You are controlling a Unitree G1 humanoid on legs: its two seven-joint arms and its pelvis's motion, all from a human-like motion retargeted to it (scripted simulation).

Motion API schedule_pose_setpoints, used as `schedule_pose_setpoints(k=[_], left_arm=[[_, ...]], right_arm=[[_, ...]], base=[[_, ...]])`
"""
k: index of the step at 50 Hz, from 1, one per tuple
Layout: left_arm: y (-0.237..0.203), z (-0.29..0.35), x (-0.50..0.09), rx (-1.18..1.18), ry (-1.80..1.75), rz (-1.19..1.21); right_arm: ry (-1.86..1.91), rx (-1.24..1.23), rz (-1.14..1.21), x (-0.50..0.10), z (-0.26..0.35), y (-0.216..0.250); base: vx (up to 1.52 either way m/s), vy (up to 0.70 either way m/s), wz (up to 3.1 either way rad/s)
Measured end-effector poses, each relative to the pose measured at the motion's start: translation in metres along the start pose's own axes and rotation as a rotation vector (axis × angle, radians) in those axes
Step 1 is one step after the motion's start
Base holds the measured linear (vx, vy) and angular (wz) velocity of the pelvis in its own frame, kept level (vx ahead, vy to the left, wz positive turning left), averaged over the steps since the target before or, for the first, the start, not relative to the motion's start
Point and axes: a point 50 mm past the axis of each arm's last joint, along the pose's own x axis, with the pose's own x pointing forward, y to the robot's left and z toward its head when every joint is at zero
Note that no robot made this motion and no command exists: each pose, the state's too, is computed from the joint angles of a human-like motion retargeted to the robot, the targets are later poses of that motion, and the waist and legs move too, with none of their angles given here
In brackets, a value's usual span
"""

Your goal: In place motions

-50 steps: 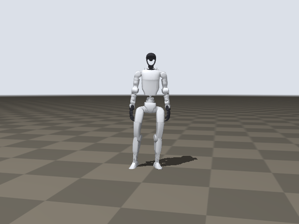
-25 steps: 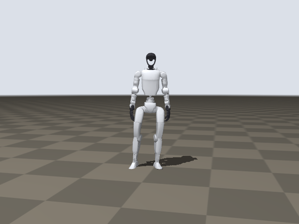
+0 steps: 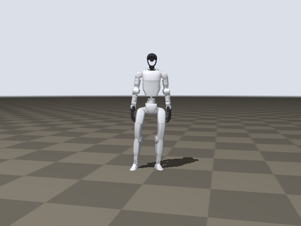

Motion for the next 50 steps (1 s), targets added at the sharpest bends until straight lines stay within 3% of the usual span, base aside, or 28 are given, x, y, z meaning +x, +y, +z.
schedule_pose_setpoints(k=[50], left_arm=[[-0.0022,-0.0031,0.0001,-0.004,0.009,-0.008]], right_arm=[[0.009,0.009,0.005,0.0000,-0.0028,0.0000]], base=[[0.00,0.00,0.00]])
